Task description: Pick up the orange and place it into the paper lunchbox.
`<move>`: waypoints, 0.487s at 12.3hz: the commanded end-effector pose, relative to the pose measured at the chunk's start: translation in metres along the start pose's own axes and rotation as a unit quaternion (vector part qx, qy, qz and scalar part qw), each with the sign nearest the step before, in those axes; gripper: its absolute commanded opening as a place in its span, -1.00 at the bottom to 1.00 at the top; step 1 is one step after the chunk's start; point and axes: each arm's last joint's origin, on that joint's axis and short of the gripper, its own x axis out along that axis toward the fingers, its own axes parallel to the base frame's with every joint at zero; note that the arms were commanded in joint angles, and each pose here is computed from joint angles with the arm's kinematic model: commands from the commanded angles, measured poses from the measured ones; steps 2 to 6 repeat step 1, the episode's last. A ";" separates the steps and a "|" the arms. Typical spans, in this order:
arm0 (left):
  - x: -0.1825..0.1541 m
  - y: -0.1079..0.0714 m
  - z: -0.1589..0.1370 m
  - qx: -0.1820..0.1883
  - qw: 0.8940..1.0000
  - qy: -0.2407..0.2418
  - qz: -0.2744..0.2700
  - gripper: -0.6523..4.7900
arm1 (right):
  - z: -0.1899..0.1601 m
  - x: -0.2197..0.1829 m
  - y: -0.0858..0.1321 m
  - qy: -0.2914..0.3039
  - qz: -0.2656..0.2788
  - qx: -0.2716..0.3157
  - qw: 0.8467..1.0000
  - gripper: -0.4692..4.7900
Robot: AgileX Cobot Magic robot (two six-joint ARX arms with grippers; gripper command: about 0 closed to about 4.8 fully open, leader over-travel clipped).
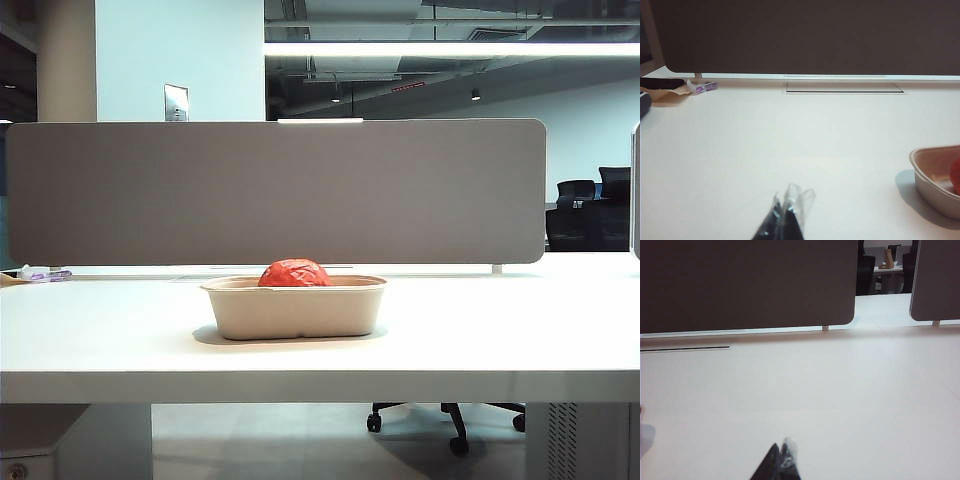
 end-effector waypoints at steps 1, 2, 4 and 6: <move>0.000 0.000 0.001 -0.001 1.000 -0.007 0.000 -0.78 | -0.001 0.000 0.000 -0.002 0.001 0.000 1.000 -0.82; 0.000 0.000 0.001 -0.001 1.000 -0.007 0.000 -0.78 | -0.001 0.000 0.000 -0.002 0.001 0.000 1.000 -0.82; 0.000 0.000 0.001 -0.001 1.000 -0.007 0.000 -0.78 | -0.001 0.000 0.000 -0.002 0.001 0.000 1.000 -0.82; 0.000 0.000 0.001 -0.001 1.000 -0.007 0.000 -0.78 | -0.001 0.000 0.000 -0.002 0.001 0.000 1.000 -0.82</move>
